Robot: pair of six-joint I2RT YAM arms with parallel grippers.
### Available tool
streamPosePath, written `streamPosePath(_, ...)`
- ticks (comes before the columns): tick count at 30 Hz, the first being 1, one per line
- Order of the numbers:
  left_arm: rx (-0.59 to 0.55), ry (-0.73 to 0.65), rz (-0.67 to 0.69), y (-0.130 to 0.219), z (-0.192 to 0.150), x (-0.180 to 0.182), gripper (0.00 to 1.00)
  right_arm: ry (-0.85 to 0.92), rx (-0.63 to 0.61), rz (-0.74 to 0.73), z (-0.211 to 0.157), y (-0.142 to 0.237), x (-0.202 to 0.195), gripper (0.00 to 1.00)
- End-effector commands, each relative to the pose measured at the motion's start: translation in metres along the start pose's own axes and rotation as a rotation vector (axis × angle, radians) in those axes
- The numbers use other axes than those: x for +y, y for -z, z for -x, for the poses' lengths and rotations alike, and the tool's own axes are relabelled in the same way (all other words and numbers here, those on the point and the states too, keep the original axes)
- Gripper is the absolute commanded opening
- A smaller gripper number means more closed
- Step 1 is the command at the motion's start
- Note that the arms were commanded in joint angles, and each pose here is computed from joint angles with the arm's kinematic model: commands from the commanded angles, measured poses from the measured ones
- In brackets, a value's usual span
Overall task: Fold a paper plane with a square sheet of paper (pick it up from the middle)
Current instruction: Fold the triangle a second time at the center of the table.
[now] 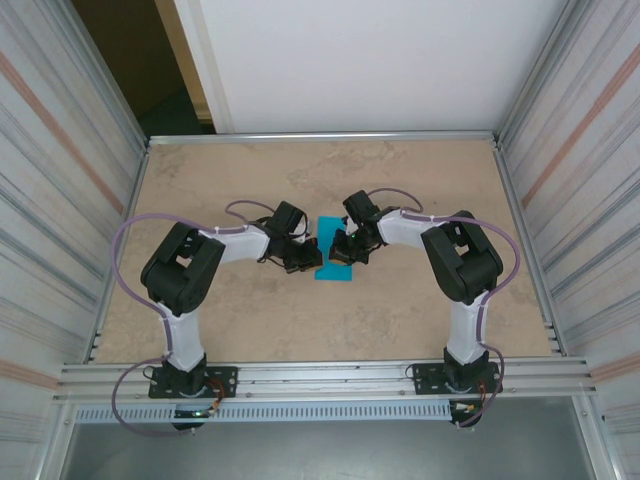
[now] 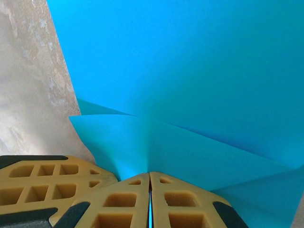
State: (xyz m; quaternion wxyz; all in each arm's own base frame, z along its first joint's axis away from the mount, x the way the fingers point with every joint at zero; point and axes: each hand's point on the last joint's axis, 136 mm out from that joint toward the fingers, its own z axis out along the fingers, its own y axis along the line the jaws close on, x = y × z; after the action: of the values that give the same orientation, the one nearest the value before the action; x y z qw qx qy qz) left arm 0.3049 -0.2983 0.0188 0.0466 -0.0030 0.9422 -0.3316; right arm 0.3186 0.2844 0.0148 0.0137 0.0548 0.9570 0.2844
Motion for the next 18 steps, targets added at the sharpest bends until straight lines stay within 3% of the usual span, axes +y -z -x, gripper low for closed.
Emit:
streamPosePath(1,0.083,0.089,0.164,-0.009,-0.028,0.046,0.0,0.015,0.0,-0.084,0.002,-0.003,-0.03,0.08)
streamPosePath(7,0.105,0.135,0.228,-0.008,-0.041,0.065,0.0,0.05,-0.03,-0.06,0.02,0.007,-0.038,0.06)
streamPosePath(18,0.136,0.184,0.258,-0.01,-0.054,0.082,0.0,-0.006,-0.114,-0.087,0.06,0.02,-0.092,0.04)
